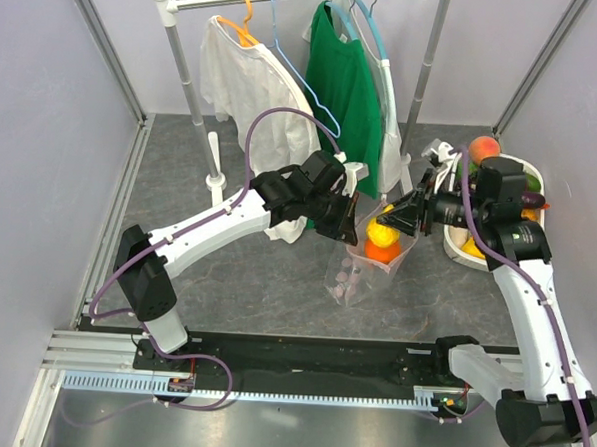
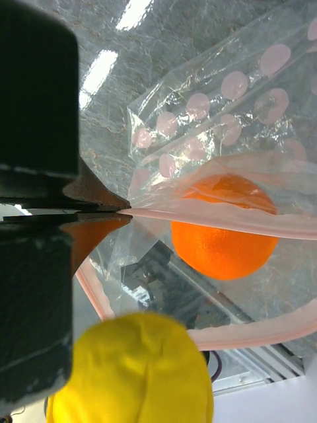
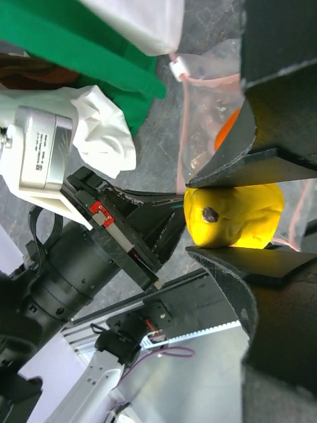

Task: Place the food in the zip-top bag and seal the zipper
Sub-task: Place the fake fruit in the zipper food storage bag, then adjust the zipper food storage bag at the center of the board, then pick up the fake vegetable from the bin, then place the fake vegetable in the zipper food storage bag.

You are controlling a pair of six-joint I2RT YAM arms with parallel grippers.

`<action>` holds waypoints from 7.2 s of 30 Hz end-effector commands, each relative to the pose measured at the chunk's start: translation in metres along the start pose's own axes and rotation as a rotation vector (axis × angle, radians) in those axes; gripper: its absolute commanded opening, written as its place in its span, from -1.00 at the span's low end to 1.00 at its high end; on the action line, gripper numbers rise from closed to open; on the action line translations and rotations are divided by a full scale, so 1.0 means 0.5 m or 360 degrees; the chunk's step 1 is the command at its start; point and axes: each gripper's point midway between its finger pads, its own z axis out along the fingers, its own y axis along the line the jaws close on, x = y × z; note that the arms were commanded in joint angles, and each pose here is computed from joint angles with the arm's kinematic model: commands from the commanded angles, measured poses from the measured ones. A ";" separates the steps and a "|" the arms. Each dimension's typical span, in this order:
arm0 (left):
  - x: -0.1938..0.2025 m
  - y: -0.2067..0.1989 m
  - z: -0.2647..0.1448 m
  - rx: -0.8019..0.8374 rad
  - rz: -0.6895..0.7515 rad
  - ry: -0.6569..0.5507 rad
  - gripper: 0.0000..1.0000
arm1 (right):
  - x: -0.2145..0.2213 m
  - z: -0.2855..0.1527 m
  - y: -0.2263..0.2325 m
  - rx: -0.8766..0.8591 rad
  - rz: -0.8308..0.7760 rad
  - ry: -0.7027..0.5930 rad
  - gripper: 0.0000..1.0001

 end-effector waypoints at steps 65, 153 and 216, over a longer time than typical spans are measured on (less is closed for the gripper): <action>-0.087 -0.151 -0.283 0.0292 0.0356 -0.0285 -0.96 | 0.002 -0.114 -0.077 0.0451 0.0091 0.0629 -1.00; -0.100 -0.035 -0.094 0.0219 -0.0017 -0.0022 -0.96 | 0.023 -0.421 -0.575 0.1325 -0.0967 0.1692 -0.77; -0.107 -0.028 -0.131 0.0275 -0.0072 -0.0074 -0.96 | 0.169 -0.434 -0.337 0.1097 -0.0221 0.1421 0.96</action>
